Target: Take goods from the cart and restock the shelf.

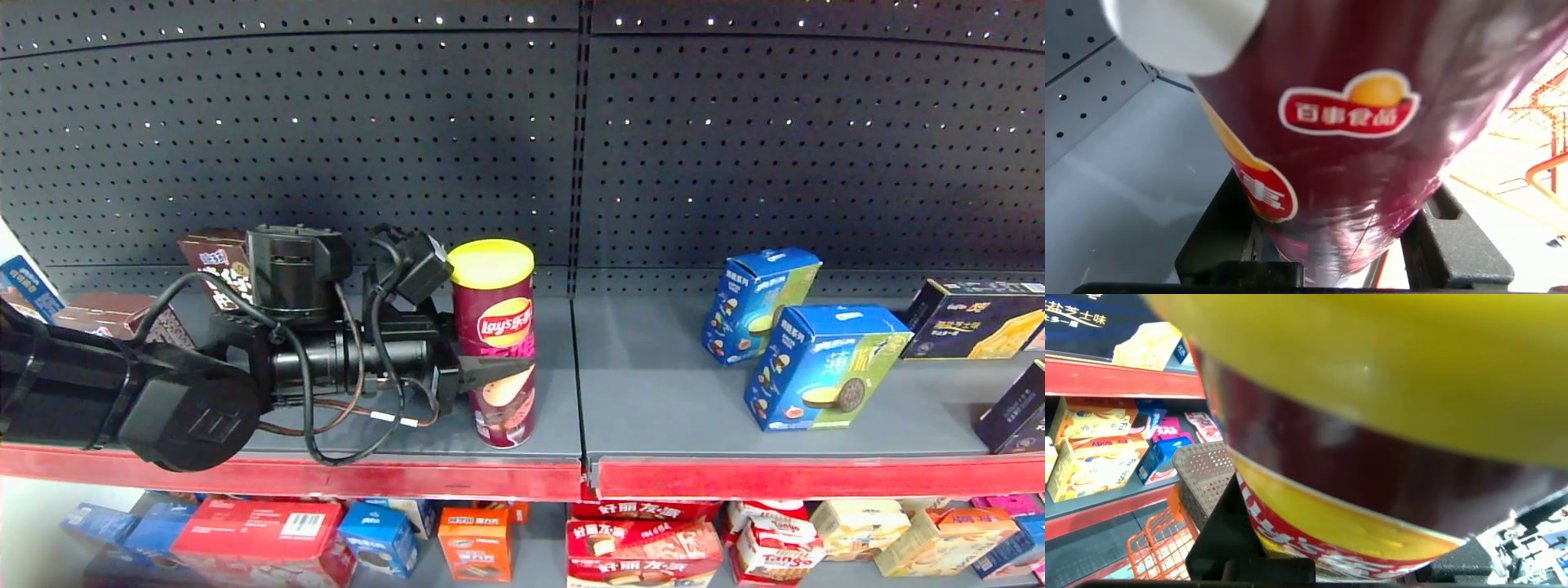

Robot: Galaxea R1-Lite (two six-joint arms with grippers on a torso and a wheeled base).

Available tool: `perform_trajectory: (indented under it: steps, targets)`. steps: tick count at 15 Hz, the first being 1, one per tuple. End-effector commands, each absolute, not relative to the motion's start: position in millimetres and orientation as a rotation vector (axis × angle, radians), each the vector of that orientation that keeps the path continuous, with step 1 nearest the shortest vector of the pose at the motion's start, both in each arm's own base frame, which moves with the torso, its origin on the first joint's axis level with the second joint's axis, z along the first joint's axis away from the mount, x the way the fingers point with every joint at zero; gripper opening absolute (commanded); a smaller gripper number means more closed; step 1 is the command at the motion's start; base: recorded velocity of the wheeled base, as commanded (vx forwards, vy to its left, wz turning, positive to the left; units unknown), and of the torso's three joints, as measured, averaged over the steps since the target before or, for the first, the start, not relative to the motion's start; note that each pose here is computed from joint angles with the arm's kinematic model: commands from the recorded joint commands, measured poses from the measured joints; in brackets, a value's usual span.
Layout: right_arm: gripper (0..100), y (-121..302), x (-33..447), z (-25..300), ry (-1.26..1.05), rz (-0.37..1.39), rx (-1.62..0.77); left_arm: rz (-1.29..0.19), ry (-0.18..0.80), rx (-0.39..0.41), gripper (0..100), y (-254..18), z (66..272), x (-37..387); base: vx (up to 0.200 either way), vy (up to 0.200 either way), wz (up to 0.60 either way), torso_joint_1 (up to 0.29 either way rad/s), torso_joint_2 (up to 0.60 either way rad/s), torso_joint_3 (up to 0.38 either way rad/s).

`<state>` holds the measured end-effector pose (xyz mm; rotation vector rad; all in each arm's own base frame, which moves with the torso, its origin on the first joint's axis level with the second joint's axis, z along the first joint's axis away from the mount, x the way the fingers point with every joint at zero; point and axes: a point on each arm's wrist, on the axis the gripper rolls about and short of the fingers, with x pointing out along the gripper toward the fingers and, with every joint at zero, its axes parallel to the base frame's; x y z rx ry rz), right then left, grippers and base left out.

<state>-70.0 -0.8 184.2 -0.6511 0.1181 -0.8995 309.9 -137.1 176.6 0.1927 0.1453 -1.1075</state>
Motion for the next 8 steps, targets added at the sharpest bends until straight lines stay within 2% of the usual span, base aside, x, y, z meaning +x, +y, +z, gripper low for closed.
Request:
perform_trajectory:
  steps: [1, 2, 8]
  targets:
    - [0, -0.8, -69.4, 184.1, 0.121, -0.899, -0.652, -1.104, 0.151, 0.192, 0, -137.0, 174.7, 310.3, 0.000, 0.000, 0.00, 0.000, 0.00, 0.000]
    - [0, -0.8, -69.4, 184.1, 0.121, -0.899, -0.652, -1.099, 0.153, 0.193, 100, -136.9, 174.0, 310.1, 0.000, 0.000, 0.00, 0.000, 0.00, 0.000]
    - [0, -0.9, -69.5, 184.1, 0.122, -0.900, -0.652, -1.078, 0.162, 0.189, 100, -135.4, 174.9, 310.0, 0.000, 0.000, 0.00, 0.000, 0.00, 0.000]
